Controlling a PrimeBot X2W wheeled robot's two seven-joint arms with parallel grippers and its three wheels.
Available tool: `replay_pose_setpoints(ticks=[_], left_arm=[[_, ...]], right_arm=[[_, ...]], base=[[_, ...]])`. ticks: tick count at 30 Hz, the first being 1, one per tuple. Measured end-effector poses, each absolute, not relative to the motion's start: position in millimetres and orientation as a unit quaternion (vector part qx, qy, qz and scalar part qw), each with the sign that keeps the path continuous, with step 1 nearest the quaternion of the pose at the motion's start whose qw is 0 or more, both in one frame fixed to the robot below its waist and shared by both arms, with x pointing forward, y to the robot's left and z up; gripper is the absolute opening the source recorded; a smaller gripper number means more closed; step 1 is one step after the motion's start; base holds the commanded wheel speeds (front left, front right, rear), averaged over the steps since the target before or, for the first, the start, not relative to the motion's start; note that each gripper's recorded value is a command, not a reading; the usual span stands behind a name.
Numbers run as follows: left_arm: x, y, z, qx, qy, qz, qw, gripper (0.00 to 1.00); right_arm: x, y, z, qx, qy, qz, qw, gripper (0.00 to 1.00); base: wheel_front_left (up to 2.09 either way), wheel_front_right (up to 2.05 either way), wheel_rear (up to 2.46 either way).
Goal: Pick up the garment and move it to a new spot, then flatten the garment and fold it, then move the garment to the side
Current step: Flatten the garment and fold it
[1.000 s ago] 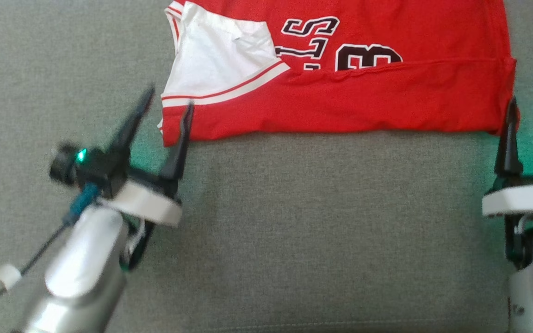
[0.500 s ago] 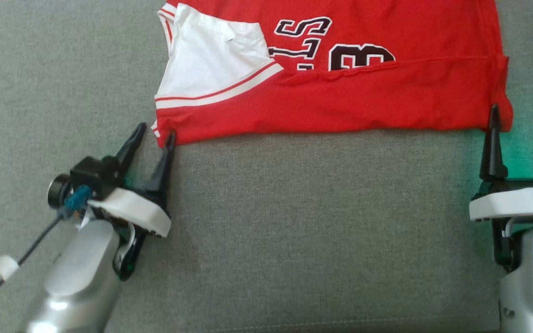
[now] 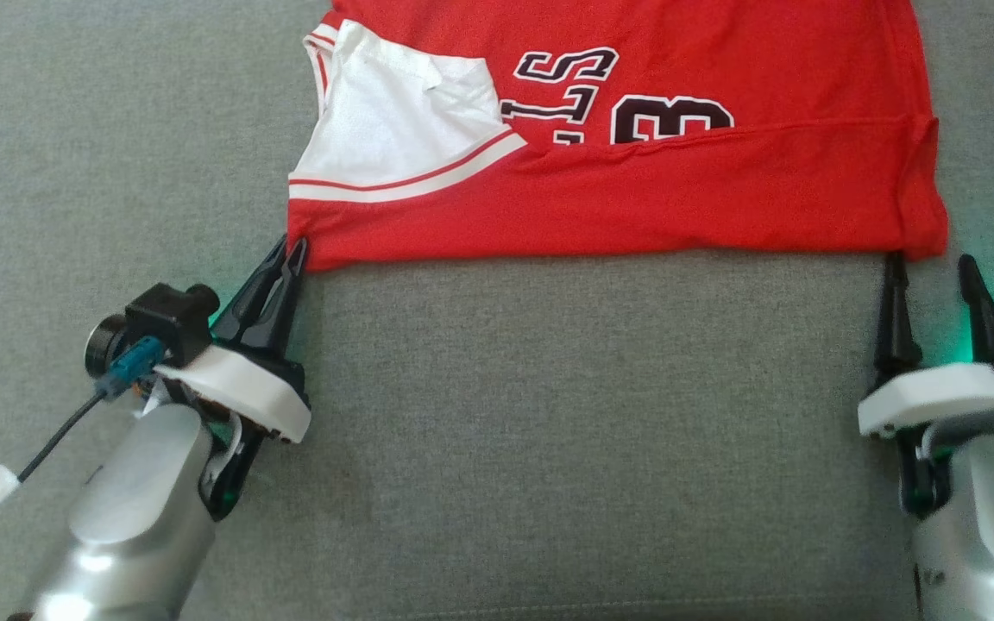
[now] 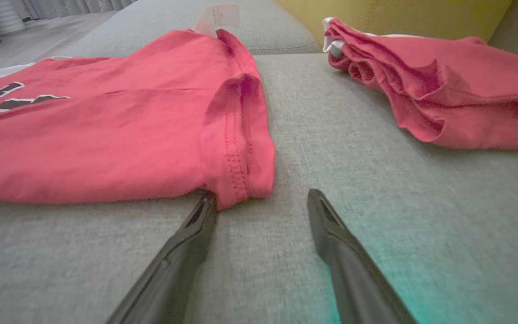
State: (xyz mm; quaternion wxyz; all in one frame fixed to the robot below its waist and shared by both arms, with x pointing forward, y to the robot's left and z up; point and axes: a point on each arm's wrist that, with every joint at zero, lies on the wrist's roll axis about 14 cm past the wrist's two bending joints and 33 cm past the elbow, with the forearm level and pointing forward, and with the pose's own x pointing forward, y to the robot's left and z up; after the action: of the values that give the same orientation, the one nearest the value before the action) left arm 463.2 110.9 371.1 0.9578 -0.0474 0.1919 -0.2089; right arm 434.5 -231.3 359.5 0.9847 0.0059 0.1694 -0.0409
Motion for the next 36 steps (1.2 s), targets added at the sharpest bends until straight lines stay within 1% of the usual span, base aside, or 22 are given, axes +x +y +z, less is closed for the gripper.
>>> replay_pose_setpoints(ticks=[1,2,3,5,10,14,19,20,24,28,33,34,35,36], left_arm=[[463,112,372,-0.046,0.19,-0.211,0.958,0.0],[463,112,374,-0.044,0.189,-0.212,0.958,0.0],[463,112,374,-0.043,0.187,-0.213,0.958,0.0],[463,114,375,-0.04,0.187,-0.213,0.958,0.0],[463,117,382,-0.036,0.179,-0.213,0.96,0.0],[459,114,396,-0.037,0.16,-0.216,0.962,0.0],[432,114,403,-0.045,0.154,-0.219,0.962,0.0],[432,114,403,-0.045,0.154,-0.219,0.962,0.0],[402,114,405,-0.053,0.159,-0.221,0.961,0.0],[369,105,405,-0.072,0.177,-0.225,0.955,0.0],[329,101,396,-0.092,0.218,-0.222,0.946,0.0],[325,100,395,-0.098,0.223,-0.219,0.945,0.0],[323,100,394,-0.101,0.227,-0.217,0.944,0.0],[322,100,394,-0.1,0.228,-0.215,0.944,0.26]], right_arm=[[438,-231,359,0.008,0.171,-0.041,0.984,1.0],[443,-231,359,0.009,0.17,-0.04,0.984,0.97],[447,-230,360,0.011,0.169,-0.04,0.985,0.68],[455,-228,361,0.009,0.169,-0.032,0.985,0.0],[459,-226,365,0.003,0.167,-0.02,0.986,0.0],[454,-231,376,-0.005,0.154,-0.017,0.988,0.0],[422,-239,375,-0.016,0.165,-0.014,0.986,0.0],[422,-239,375,-0.016,0.165,-0.014,0.986,0.0],[397,-248,379,-0.019,0.166,-0.014,0.986,0.0],[375,-261,384,-0.026,0.167,-0.018,0.985,0.0],[344,-272,378,-0.031,0.194,-0.02,0.98,0.0],[341,-272,378,-0.025,0.194,-0.022,0.98,1.0],[339,-273,379,-0.021,0.193,-0.025,0.981,1.0],[339,-273,380,-0.022,0.191,-0.024,0.981,1.0]], base=[[0.0,0.0,0.0],[0.0,0.0,0.0],[0.0,0.0,0.0],[0.0,0.0,0.0],[0.0,0.0,0.0],[0.0,0.0,0.0],[0.0,0.0,0.0],[0.0,0.0,0.0],[0.0,0.0,0.0],[0.0,0.0,0.0],[0.0,0.0,0.0],[0.0,0.0,0.0],[0.0,0.0,0.0],[0.0,0.0,0.0]])
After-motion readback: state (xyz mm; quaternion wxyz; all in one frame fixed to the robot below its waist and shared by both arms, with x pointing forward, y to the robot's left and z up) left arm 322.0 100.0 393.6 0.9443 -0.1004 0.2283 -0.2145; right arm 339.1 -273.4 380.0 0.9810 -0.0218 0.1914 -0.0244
